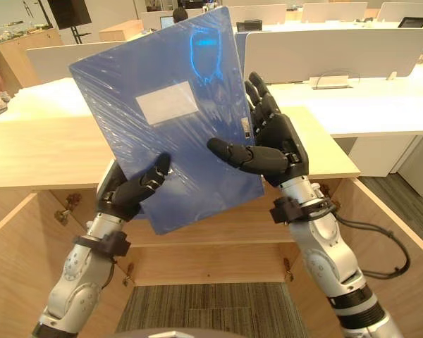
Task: Walk over to the cabinet, pick up the folder, carry it to the office cabinet, place the folder inside the office cabinet, then close the office cabinet door
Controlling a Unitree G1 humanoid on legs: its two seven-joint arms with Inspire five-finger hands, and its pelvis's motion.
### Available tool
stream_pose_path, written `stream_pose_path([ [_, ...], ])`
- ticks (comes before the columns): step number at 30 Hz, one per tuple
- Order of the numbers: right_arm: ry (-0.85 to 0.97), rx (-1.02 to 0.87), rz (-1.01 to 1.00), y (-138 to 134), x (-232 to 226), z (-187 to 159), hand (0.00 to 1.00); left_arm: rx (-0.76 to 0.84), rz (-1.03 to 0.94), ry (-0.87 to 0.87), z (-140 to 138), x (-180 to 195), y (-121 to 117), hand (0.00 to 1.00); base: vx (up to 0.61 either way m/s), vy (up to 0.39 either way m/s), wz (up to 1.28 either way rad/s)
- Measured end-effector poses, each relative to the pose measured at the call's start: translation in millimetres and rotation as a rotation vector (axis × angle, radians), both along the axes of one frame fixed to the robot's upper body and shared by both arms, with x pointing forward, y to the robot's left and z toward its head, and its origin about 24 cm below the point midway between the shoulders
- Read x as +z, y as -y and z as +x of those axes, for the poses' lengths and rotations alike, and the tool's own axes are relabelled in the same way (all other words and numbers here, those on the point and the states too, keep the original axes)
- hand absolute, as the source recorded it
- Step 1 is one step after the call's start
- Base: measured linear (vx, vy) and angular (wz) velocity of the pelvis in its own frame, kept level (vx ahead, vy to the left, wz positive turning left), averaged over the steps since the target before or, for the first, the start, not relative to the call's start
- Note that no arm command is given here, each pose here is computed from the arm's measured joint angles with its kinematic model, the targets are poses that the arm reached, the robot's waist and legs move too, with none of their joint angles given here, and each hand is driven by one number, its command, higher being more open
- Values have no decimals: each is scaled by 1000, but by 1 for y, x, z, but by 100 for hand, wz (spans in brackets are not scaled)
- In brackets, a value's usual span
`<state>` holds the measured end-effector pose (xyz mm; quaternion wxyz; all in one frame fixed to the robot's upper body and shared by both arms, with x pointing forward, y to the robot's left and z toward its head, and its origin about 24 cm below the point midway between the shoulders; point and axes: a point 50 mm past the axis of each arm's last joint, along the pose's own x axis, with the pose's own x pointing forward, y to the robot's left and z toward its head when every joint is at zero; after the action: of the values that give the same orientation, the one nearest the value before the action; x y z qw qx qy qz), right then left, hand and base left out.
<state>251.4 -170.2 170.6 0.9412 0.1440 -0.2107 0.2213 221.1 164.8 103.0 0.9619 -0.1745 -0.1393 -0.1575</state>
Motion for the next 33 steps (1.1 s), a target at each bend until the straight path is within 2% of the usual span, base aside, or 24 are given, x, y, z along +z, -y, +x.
stream_pose_path([
  [6,-14,72,-56,0,4,7,100,-40,39,-7,1,3,-8,0,-27,10,1],
  [10,-34,127,-142,2,6,14,100,-141,79,-7,1,9,-15,0,-44,7,2],
  [11,-34,153,-173,1,6,14,0,-152,81,-20,2,9,-18,0,-47,6,2],
  [13,-47,196,-204,0,7,14,0,-176,96,-39,1,10,-22,0,-47,7,1],
  [14,-67,231,-261,0,6,13,0,-194,117,-59,1,11,-27,100,-58,10,2],
  [20,-249,278,-404,11,-15,10,0,-271,281,-167,-3,0,-36,100,-57,11,3],
  [24,-240,264,-471,18,-12,9,0,-383,367,-296,-15,-24,-32,100,-48,19,4],
  [27,-127,279,-635,6,-10,4,0,-460,392,-439,-26,-52,-34,100,-35,11,0],
  [33,346,198,-872,-42,8,-11,0,-455,380,-559,-48,-97,-25,100,-25,4,1],
])
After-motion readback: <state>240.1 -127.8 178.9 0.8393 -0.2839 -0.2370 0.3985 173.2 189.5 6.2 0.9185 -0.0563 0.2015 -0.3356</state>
